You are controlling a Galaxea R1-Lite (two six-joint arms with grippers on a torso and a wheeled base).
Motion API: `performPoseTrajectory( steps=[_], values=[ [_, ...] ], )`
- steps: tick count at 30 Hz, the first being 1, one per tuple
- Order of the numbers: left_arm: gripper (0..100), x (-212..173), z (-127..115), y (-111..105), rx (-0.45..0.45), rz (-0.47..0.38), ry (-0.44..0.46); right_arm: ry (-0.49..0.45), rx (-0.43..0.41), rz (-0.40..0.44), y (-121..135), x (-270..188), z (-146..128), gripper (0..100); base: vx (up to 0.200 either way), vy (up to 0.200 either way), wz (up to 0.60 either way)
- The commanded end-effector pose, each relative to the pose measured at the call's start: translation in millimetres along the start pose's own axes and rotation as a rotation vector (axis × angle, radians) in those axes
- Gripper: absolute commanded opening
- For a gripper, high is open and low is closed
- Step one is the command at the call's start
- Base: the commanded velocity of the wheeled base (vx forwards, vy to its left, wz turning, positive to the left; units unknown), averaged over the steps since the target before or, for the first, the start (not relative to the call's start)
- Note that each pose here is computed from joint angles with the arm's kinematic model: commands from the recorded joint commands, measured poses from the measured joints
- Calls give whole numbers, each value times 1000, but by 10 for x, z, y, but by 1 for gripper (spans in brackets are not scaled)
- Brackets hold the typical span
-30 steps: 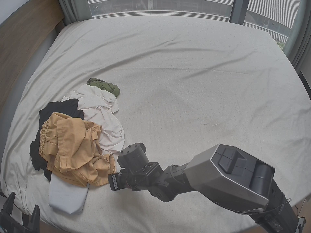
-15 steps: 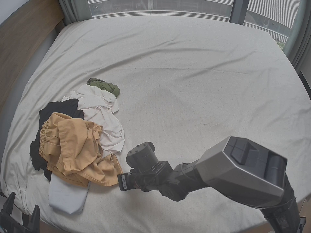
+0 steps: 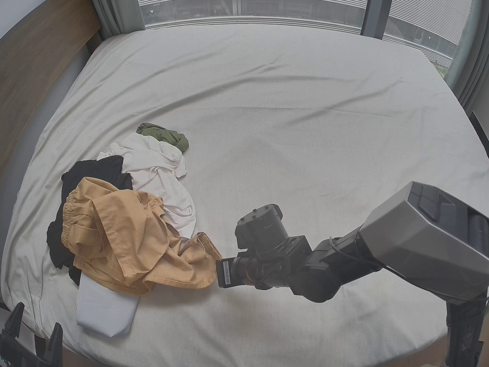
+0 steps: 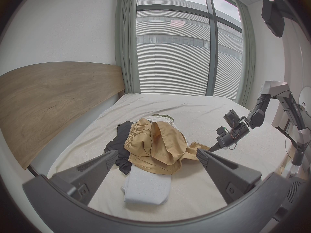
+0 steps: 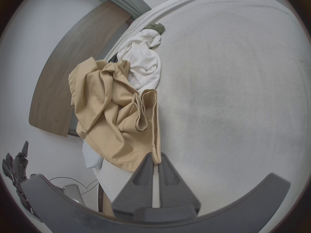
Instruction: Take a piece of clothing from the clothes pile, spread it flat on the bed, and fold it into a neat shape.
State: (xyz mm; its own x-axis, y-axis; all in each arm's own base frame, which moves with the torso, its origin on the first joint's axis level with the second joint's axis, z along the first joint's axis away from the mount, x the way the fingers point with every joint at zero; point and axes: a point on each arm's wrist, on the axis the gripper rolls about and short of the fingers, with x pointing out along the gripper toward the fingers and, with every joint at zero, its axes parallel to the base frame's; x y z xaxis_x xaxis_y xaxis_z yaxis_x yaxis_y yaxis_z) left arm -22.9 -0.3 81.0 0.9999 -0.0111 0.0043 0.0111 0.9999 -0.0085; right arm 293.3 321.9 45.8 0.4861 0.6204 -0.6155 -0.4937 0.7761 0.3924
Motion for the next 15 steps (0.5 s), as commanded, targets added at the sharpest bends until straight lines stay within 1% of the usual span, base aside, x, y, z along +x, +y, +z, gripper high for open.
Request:
performPoseTrajectory(
  steps=[1, 7, 10, 15],
  values=[
    [100, 1, -52, 0, -1, 0, 1, -42, 7, -2, -76, -167, 63, 0, 0, 0, 0],
    [100, 1, -52, 0, -1, 0, 1, -66, 26, -22, -248, -283, 19, 0, 0, 0, 0],
    [100, 1, -52, 0, -1, 0, 1, -75, 32, -27, -296, -327, 9, 0, 0, 0, 0],
    [100, 1, -52, 0, 1, 0, 1, -117, 49, -42, -433, -481, 28, 0, 0, 0, 0]
  ],
)
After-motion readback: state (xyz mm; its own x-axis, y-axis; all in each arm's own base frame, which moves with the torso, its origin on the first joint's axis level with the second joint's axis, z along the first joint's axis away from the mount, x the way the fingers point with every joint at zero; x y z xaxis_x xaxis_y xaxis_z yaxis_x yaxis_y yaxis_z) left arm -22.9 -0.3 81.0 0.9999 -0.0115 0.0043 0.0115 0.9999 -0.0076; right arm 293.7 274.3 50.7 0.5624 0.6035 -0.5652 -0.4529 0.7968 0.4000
